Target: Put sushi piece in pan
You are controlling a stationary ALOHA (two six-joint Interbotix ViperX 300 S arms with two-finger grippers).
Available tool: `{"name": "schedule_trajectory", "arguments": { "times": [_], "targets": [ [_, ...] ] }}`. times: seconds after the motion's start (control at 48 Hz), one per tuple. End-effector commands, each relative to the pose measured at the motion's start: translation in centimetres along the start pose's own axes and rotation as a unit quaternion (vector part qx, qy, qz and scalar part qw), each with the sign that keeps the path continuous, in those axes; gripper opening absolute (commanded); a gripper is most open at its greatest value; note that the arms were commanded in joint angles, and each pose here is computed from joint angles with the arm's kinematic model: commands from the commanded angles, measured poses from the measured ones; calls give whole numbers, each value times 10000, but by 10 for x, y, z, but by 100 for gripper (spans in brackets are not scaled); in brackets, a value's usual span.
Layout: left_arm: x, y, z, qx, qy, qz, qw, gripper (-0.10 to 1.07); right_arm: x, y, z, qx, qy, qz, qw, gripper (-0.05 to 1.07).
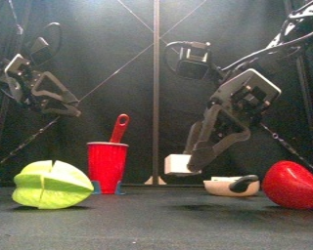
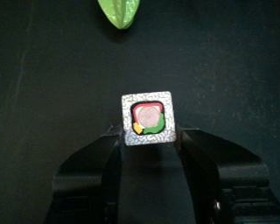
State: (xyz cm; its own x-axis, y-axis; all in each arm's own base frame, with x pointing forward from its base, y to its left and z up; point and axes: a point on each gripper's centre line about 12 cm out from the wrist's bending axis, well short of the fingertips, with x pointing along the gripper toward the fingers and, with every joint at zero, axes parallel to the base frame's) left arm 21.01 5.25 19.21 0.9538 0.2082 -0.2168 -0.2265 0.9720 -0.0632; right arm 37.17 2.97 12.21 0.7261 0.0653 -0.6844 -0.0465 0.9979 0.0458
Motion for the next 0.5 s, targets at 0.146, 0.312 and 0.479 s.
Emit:
{"name": "schedule_trajectory", "arguments": {
  "times": [0.146, 0.312, 0.479],
  "targets": [
    [2, 0, 5, -8, -77, -5, 10000, 86, -33, -34, 5, 706, -490, -335, 9957, 55],
    [2, 0, 5, -4, -78, 7, 10000, 86, -67, -65, 1, 1057, -775, -711, 9888, 55],
    [2, 0, 5, -4, -78, 7, 10000, 86, -104, -101, -13, 1601, -947, -1254, 9745, 55]
  ]
}}
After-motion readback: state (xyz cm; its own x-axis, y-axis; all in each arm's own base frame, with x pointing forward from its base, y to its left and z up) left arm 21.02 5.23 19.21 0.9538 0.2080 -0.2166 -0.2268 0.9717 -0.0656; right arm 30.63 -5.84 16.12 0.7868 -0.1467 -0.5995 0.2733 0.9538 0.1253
